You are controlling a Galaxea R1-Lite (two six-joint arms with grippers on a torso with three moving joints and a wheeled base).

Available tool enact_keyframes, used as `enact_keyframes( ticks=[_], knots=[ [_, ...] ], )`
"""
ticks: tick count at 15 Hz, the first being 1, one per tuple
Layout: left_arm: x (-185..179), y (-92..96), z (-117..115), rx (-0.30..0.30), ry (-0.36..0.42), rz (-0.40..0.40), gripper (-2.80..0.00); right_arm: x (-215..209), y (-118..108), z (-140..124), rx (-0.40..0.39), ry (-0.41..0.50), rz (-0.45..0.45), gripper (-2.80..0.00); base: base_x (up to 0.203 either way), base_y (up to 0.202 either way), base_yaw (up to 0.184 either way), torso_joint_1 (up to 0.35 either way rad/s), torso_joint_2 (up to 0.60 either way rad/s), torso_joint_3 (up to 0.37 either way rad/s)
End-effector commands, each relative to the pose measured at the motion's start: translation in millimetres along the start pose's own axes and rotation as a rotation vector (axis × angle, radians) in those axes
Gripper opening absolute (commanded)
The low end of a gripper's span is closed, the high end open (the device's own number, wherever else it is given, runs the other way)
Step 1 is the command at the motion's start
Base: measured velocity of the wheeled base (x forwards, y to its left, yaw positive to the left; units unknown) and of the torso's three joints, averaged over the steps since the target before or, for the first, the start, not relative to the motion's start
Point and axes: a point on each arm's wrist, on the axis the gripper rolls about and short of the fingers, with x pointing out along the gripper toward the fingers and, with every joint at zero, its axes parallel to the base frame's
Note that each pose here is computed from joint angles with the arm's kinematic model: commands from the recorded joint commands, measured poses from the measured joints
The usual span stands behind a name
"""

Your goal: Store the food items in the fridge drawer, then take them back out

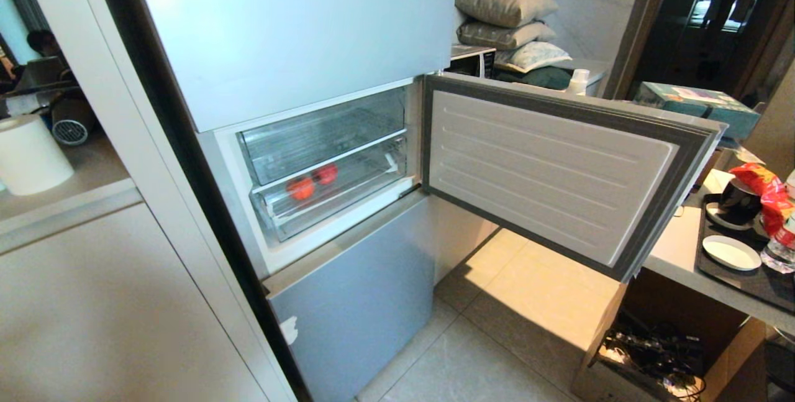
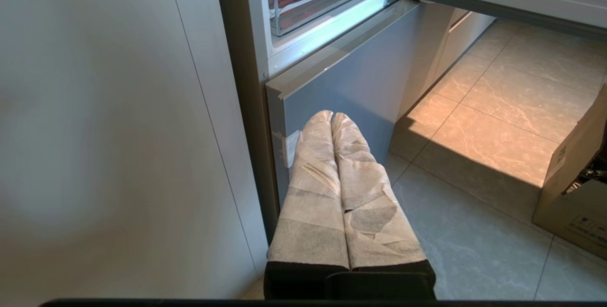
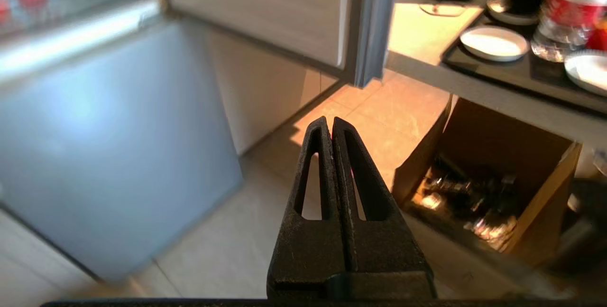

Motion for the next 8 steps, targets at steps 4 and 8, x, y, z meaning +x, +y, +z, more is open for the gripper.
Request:
enact_keyframes(
  ticks=[4, 8],
  knots=[
    [0, 0.0, 0, 0.0, 0.002, 0.0, -2.8, 83, -1, 71, 0.254, 0.199, -0.219, -2.8, 0.0, 0.0, 0.0, 0.0, 0.0, 0.0],
    [0, 0.0, 0, 0.0, 0.0, 0.0, -2.8, 169, -39, 88, 0.394, 0.194, -0.391, -2.8, 0.0, 0.0, 0.0, 0.0, 0.0, 0.0]
  ],
)
